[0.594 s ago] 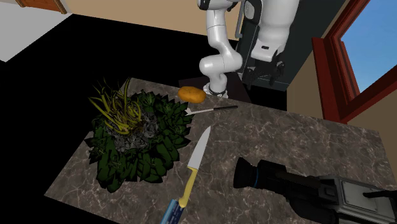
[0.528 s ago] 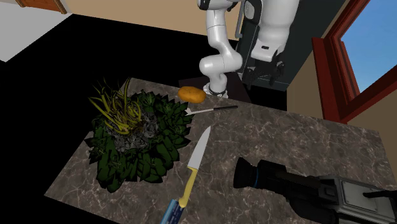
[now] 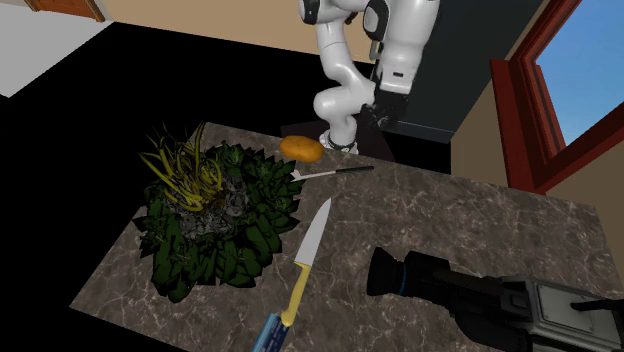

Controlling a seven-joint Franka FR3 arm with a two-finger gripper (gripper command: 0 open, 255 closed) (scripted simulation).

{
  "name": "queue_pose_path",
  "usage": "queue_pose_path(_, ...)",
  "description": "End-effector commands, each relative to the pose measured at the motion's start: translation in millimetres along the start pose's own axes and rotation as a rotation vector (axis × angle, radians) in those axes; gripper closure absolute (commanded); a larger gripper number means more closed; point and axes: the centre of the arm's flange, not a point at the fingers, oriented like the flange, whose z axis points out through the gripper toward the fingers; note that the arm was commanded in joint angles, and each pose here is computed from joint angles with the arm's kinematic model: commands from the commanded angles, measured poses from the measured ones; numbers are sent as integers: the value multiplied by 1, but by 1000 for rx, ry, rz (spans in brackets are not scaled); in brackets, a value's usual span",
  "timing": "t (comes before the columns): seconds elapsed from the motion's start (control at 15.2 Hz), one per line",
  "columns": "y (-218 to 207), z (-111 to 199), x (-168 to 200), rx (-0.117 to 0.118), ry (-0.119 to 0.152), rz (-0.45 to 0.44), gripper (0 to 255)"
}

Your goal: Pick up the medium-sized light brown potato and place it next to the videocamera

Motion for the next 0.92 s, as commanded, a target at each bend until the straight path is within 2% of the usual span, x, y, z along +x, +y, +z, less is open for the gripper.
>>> queue_pose_path(0.0,5,10,-21,-51,-2,-115,0)
queue_pose_path(0.73,83,54,-114,-315,-8,-704,0)
queue_pose_path(0.86,86,60,-114,-319,-8,-712,0)
